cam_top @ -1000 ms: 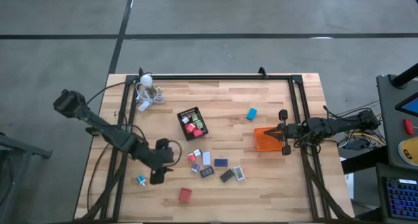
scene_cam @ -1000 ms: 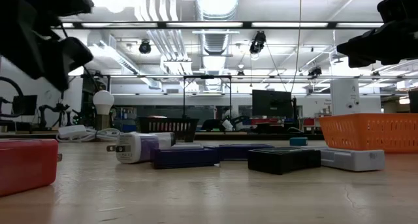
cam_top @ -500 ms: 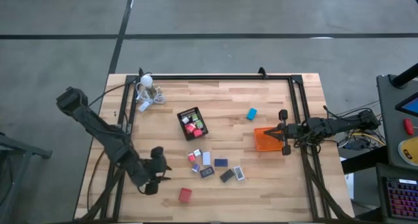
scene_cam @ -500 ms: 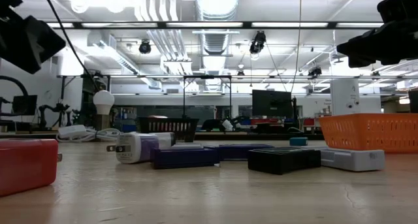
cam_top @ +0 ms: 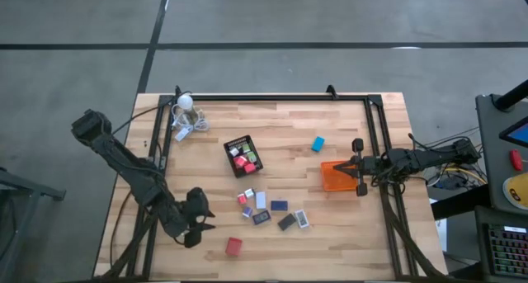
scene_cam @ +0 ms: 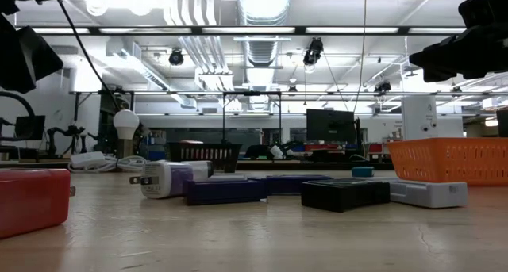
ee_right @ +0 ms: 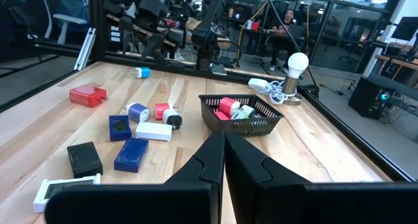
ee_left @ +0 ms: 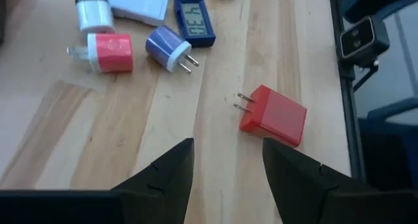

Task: Pick & Place Office items
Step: Put the blue charger adapter in the black bin

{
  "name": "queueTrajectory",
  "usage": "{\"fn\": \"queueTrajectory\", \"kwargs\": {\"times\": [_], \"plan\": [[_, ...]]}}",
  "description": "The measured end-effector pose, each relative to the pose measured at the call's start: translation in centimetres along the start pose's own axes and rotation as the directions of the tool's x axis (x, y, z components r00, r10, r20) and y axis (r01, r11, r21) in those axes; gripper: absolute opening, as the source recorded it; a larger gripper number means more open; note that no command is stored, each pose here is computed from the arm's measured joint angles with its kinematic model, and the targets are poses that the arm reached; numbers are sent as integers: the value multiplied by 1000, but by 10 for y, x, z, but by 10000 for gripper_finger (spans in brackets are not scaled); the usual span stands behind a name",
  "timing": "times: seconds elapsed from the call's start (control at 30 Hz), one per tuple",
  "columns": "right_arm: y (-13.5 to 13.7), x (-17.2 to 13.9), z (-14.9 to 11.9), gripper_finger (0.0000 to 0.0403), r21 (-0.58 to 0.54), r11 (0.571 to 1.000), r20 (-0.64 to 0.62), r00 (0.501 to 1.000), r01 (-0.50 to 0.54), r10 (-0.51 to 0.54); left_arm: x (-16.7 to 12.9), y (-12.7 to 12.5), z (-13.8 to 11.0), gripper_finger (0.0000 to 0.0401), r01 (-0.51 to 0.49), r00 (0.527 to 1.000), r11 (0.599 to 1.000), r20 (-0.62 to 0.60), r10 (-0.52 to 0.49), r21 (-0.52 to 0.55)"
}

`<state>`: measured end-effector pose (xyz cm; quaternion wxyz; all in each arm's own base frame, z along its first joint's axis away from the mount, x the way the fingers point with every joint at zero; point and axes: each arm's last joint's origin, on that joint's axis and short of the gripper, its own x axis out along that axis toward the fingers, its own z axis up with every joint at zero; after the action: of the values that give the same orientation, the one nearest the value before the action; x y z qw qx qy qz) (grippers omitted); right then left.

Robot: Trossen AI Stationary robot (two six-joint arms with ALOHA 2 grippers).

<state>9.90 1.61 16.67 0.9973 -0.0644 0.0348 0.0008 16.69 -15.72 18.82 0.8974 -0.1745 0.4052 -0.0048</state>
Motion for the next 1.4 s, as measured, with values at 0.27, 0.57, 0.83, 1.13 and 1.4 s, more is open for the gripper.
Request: {"fn": "queueTrajectory", "kwargs": {"times": [0.27,0.57,0.83,1.13,1.4], "plan": [[0,0,0,9,0,1000,0,1000,0,0,0,-3,-1,188,69,996,998,-63,-68,7],[0,0,0,8,0,1000,0,1000,0,0,-5,-2,-18,188,256,879,965,-431,-206,60],[0,0,0,8,0,1000,0,1000,0,0,-11,10,-31,188,227,743,973,-651,-155,27],[0,0,0,8,0,1000,0,1000,0,0,-14,12,-33,188,348,684,928,-713,-152,135],[0,0,0,8,0,1000,0,1000,0,0,-18,24,-37,188,291,674,922,-739,-8,256]]}}
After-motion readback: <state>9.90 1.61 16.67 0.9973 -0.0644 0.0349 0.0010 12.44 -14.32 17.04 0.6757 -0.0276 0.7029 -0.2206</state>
